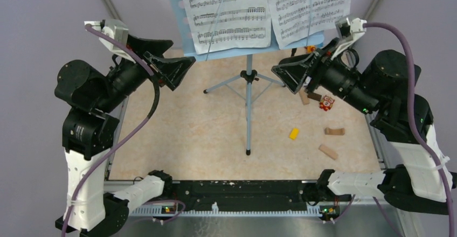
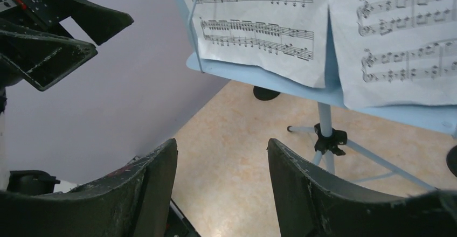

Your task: Pack up the instrument practice props

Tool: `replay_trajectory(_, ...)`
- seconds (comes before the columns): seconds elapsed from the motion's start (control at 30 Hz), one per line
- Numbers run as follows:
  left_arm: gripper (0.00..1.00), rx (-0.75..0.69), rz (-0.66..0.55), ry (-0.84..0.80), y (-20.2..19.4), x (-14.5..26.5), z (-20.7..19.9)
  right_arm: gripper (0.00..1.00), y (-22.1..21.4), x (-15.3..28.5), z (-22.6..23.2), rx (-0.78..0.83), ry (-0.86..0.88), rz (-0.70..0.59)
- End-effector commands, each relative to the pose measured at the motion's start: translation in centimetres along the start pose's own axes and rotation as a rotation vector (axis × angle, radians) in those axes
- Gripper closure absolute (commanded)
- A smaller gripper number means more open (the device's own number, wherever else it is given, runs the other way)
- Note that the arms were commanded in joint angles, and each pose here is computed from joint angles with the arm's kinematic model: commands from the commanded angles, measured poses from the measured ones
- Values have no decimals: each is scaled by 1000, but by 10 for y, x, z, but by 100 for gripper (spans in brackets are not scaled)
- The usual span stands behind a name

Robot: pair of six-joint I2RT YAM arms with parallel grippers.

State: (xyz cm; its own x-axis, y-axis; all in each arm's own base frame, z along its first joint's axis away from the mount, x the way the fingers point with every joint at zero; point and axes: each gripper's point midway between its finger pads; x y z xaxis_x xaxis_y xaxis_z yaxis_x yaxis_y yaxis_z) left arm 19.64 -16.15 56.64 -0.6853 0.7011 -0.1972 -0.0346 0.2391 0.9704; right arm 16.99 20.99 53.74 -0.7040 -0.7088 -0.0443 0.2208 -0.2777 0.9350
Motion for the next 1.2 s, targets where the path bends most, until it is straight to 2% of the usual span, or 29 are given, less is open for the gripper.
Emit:
replay_trajectory(0.0, 2, -210, -193, -123, 44, 1, -22, 39, 3, -9, 22, -15, 97, 28)
replay_trajectory(0.17, 5, -439, -460, -157, 73, 14, -32, 39, -30, -17, 36, 7, 213, 113)
replay_trajectory(0.3, 3, -541, -532, -157, 90, 4, -31, 40, -52, -15, 31, 17, 219, 162)
replay_trajectory(0.37, 2, -543, -558, -129, 99, -4, -24, 40, -59, -12, 29, 19, 219, 174)
replay_trajectory(0.5, 2, -588, -552, -123, 114, -25, -17, 40, -71, -4, 25, 22, 219, 194)
replay_trajectory(0.7, 2, -559, -538, -127, 114, -58, -2, 40, -88, 5, 18, 14, 213, 224)
replay_trajectory(0.93, 2, -500, -564, -43, 118, -73, 21, 40, -99, 10, 25, -36, 258, 250)
replay_trajectory(1.17, 3, -469, -567, -40, 115, -80, 26, 41, -107, 10, 25, -49, 261, 271)
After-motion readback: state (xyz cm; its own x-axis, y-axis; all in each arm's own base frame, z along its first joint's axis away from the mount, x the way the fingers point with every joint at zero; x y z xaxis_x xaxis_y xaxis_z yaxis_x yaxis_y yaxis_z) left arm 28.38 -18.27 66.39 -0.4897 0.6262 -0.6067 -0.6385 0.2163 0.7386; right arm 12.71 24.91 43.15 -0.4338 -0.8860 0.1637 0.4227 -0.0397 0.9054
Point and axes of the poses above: each gripper's point midway between its finger pads, its own x axis back along the fingers, its own z axis along the line the jaws close on, y = z × x, and after that the axes turned 2 degrees about -x, right-handed
